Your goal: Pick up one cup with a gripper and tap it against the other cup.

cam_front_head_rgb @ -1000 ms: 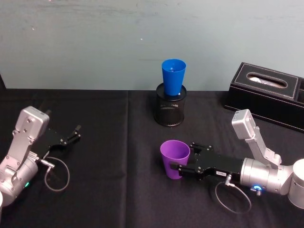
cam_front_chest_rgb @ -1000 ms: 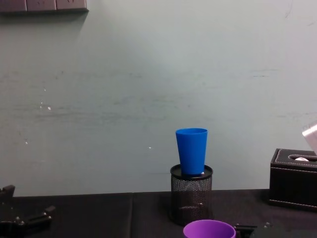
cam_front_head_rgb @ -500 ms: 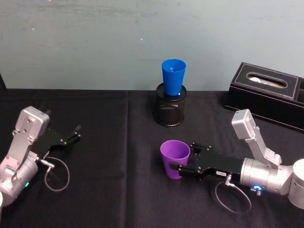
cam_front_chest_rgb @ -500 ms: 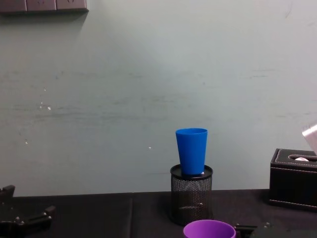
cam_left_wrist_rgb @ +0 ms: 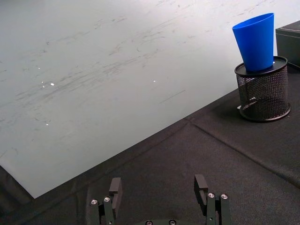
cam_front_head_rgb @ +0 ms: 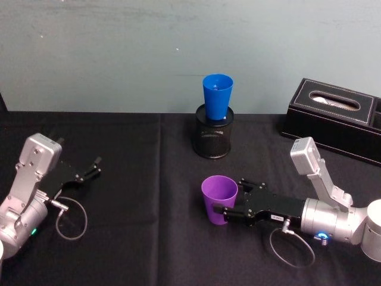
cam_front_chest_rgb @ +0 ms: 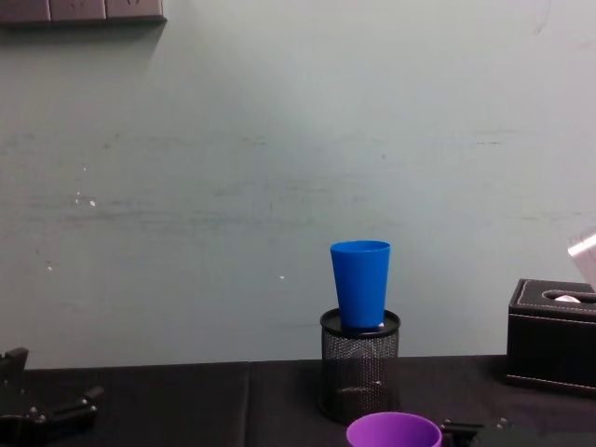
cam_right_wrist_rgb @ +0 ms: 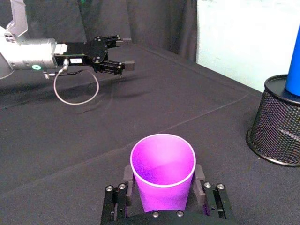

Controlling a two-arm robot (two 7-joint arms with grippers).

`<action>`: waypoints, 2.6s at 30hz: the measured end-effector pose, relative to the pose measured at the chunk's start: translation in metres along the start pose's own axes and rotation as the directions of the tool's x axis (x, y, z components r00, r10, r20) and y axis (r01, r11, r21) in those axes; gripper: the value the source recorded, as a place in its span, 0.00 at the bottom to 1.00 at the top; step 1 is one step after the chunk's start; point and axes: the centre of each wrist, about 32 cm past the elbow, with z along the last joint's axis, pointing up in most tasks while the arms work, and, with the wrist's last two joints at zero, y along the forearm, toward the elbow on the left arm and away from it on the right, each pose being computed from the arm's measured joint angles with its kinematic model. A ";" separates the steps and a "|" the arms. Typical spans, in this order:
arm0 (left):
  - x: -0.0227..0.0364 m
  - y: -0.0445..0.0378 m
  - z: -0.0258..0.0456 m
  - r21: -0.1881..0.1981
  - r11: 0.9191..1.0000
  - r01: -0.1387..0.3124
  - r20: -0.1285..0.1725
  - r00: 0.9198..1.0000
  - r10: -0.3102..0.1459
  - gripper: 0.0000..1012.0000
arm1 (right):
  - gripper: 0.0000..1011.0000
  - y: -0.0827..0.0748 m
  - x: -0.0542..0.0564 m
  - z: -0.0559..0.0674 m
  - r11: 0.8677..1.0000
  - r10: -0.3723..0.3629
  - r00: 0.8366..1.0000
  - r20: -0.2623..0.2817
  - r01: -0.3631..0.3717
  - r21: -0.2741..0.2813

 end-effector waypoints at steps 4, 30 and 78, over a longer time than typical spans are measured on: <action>0.0000 0.0000 0.0000 0.000 1.000 0.000 0.000 1.000 0.000 1.00 | 0.84 0.000 0.000 0.000 1.000 0.000 1.000 -0.001 0.000 -0.001; 0.0000 0.0000 0.0000 0.000 1.000 0.000 0.000 1.000 0.000 1.00 | 0.99 -0.020 -0.011 0.016 0.956 -0.114 0.993 -0.035 0.119 0.268; 0.0000 0.0000 0.0000 0.000 1.000 0.000 0.000 1.000 0.000 1.00 | 0.99 -0.006 -0.031 0.009 0.807 -0.590 0.804 0.071 0.591 0.010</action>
